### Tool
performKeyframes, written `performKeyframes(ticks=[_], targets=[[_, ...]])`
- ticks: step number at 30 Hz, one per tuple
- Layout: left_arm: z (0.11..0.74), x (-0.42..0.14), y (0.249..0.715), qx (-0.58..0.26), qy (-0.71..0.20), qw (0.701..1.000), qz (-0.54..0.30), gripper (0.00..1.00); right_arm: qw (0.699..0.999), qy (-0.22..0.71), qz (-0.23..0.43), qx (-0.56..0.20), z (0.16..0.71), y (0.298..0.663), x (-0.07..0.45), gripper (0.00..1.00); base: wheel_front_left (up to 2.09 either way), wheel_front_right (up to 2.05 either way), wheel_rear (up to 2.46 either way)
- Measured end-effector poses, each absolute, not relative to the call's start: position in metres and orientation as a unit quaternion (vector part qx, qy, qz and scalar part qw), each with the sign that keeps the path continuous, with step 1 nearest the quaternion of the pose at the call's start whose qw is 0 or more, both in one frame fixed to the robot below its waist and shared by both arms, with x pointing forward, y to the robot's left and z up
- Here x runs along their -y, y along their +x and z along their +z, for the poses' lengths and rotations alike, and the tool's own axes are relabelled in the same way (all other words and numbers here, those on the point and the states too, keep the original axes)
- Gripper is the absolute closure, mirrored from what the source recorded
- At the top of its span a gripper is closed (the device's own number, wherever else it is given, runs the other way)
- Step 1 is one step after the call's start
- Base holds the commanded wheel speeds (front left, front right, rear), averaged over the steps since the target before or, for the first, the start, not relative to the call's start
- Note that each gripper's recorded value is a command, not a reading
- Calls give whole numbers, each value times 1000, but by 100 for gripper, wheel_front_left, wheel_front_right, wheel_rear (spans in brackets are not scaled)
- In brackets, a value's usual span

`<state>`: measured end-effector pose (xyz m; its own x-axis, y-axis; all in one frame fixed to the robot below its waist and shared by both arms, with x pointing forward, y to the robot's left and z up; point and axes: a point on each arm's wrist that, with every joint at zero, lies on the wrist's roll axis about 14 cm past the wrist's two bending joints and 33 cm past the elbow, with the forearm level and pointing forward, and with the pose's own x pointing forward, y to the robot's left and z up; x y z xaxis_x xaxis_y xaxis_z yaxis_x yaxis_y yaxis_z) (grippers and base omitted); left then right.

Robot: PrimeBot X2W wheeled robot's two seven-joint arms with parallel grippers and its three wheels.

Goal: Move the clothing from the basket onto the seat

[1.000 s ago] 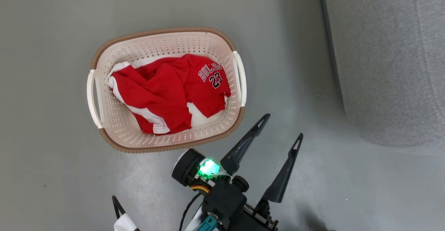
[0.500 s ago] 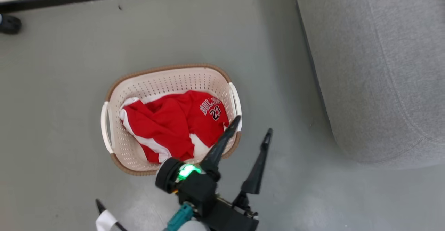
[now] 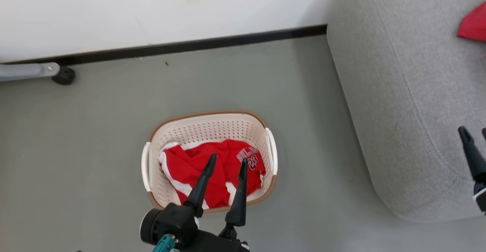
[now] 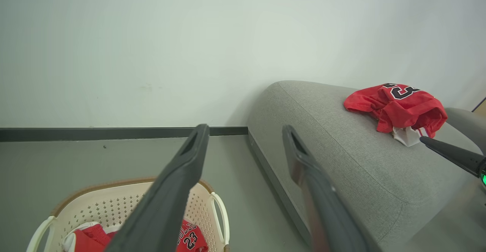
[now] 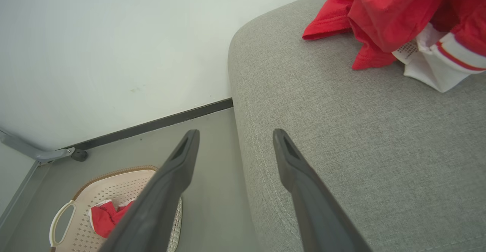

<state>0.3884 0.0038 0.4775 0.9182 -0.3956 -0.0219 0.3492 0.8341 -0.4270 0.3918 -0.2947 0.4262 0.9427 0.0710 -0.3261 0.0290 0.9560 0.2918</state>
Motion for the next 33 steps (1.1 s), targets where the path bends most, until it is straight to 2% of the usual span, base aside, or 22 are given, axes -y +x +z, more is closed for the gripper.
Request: performKeyframes(ticks=[10, 19, 23, 33], targets=[[482, -74, 379, -32, -184, 978, -91, 0, 977, 121, 126, -120, 452, 386, 210, 0, 0, 0, 0], [481, -131, 358, -20, -164, 986, -6, 0, 974, 79, 200, -79, 472, 373, 151, 0, 0, 0, 0], [476, -144, 347, -25, -162, 986, 15, 0, 973, 75, 205, -68, 477, 367, 142, 0, 0, 0, 0], [472, -136, 352, -30, -153, 988, 2, 0, 981, 59, 174, -55, 480, 361, 162, 0, 0, 0, 0]])
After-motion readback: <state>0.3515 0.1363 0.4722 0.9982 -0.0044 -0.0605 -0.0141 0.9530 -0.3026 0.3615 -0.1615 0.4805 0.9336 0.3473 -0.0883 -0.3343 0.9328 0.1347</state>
